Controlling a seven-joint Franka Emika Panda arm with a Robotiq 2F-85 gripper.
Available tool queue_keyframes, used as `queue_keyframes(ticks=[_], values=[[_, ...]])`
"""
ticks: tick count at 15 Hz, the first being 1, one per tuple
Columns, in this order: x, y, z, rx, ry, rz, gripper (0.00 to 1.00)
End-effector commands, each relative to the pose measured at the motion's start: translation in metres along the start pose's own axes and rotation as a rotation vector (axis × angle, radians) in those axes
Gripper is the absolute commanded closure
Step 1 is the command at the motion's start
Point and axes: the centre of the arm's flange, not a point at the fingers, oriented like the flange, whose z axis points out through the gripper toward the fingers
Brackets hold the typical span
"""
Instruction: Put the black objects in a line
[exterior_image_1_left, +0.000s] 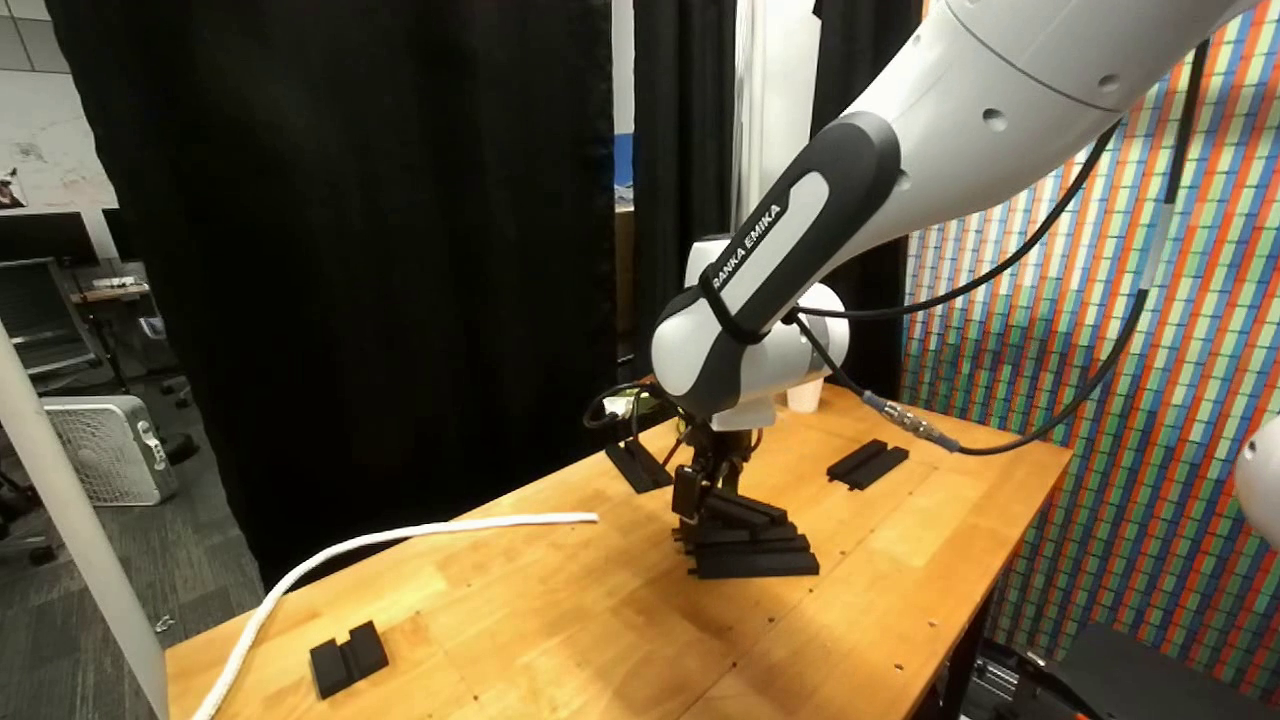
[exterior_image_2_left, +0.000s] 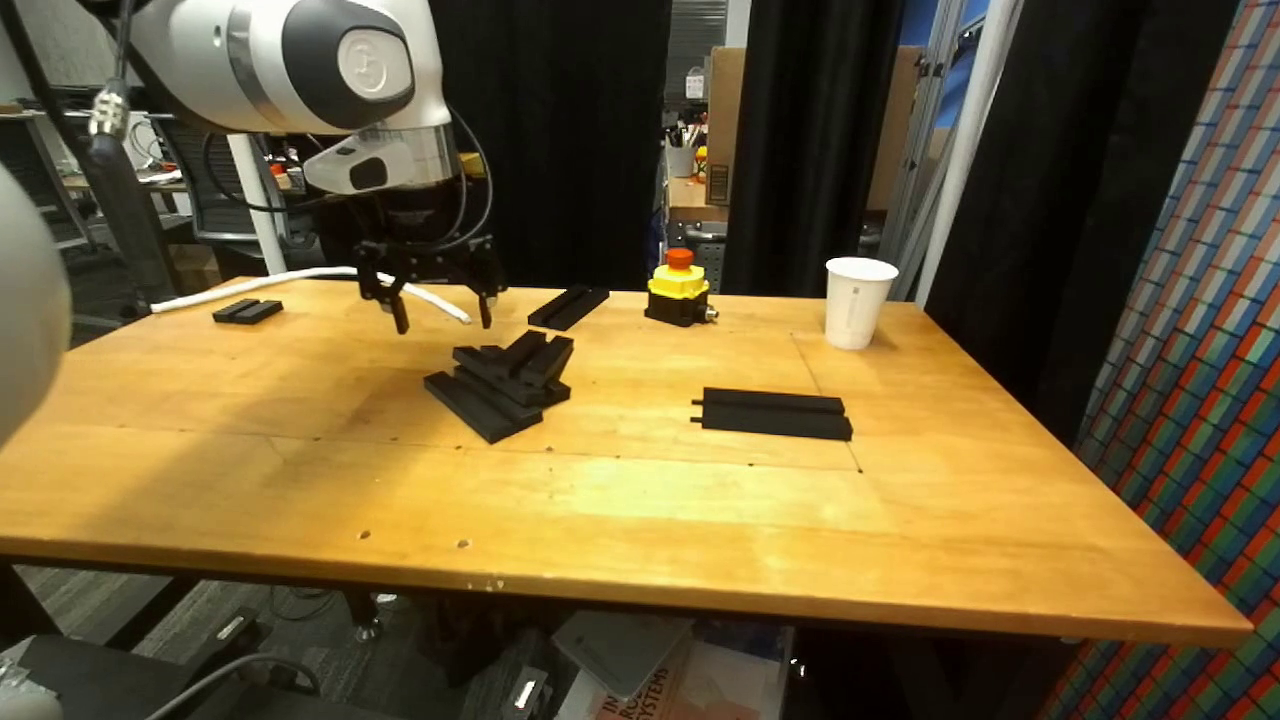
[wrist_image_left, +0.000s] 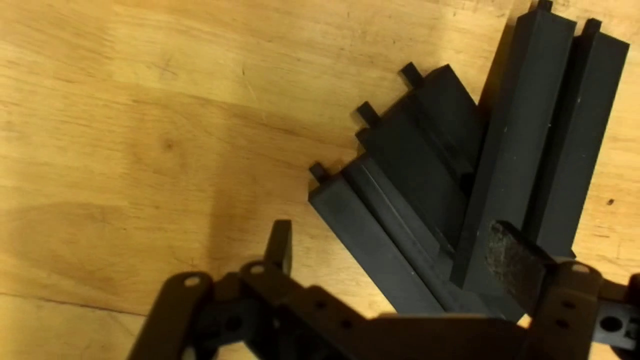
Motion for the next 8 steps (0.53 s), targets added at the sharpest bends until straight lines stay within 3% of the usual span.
queue_keyframes(ticks=[1,8], values=[[0.008,-0.001,-0.026,0.014,0.009,0.045,0.0],[0.011,-0.049,-0.013,0.004,0.011,0.06,0.0]])
